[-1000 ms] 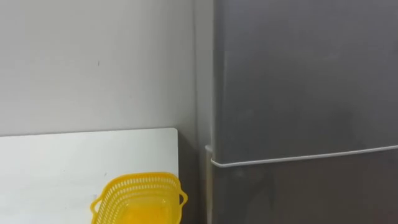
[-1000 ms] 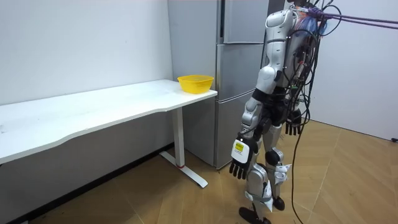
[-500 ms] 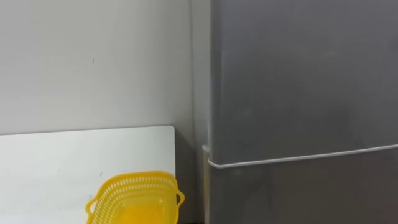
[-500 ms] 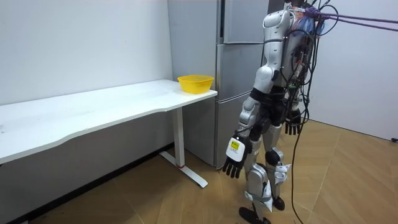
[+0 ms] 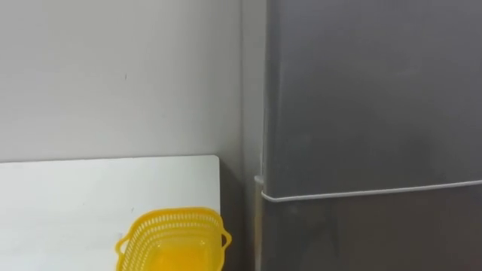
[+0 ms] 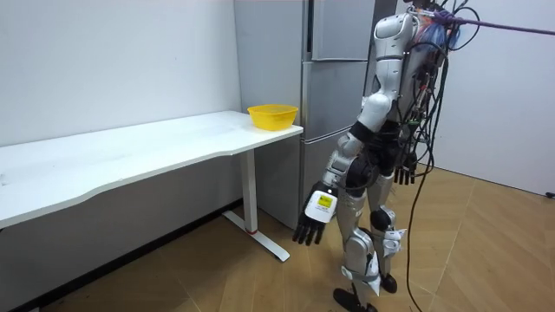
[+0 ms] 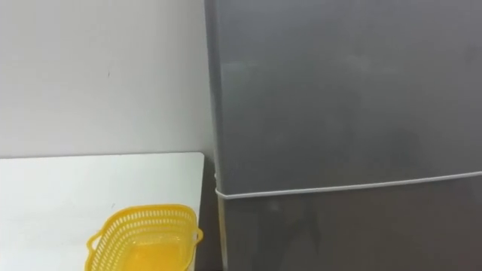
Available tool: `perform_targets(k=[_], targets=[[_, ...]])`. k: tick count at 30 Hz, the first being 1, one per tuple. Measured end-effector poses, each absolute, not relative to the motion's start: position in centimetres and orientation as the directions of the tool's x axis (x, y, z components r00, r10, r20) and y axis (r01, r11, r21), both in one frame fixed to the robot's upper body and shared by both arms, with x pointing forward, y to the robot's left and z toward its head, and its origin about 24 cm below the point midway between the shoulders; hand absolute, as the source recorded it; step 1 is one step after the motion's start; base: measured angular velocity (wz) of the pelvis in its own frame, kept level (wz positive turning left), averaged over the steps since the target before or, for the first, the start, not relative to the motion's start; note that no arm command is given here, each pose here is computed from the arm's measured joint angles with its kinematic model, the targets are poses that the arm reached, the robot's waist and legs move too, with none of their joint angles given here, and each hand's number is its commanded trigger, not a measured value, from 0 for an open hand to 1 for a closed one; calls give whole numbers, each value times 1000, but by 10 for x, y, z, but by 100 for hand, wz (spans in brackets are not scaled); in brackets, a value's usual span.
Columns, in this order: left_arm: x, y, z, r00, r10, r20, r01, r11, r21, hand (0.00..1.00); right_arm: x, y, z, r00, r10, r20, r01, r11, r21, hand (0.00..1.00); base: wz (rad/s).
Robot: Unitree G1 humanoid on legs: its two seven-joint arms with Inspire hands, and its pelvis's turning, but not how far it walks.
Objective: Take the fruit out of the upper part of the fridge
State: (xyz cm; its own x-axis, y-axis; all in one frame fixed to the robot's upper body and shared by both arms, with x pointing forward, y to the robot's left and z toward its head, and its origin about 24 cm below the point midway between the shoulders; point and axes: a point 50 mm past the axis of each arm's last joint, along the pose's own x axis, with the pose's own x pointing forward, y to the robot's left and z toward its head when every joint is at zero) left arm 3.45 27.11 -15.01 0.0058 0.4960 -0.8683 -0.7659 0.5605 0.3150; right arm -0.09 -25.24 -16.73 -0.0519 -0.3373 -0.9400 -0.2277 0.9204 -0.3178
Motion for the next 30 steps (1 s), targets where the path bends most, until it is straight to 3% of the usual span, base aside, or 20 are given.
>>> perform_targets(k=[8, 13, 16, 22, 25, 30], targets=[[90, 302, -102, 115, 724, -680, -898, 369, 241, 0, -1, -255, -166, -3, -352, -936, -190, 919, -345, 0, -2], [124, 321, -43, 149, 876, -458, -968, 224, 112, 0, 1, -255, -166, 27, -361, -932, -197, 912, -359, 0, 0], [140, 323, -5, 205, 920, -333, -978, 210, -22, 0, 2, -254, -166, 40, -358, -933, -197, 912, -359, 0, 0], [158, 317, 47, 318, 942, -111, -943, 301, -144, 0, 1, -253, -166, 48, -354, -934, -213, 910, -356, 0, 0], [166, 305, 89, 418, 905, 74, -877, 424, -228, 0, -5, -252, -166, 41, -350, -936, -233, 907, -350, 0, 8], [181, 285, 126, 568, 785, 247, -734, 619, -279, 0, -6, -253, -167, 21, -338, -941, -237, 912, -333, 0, 8]])
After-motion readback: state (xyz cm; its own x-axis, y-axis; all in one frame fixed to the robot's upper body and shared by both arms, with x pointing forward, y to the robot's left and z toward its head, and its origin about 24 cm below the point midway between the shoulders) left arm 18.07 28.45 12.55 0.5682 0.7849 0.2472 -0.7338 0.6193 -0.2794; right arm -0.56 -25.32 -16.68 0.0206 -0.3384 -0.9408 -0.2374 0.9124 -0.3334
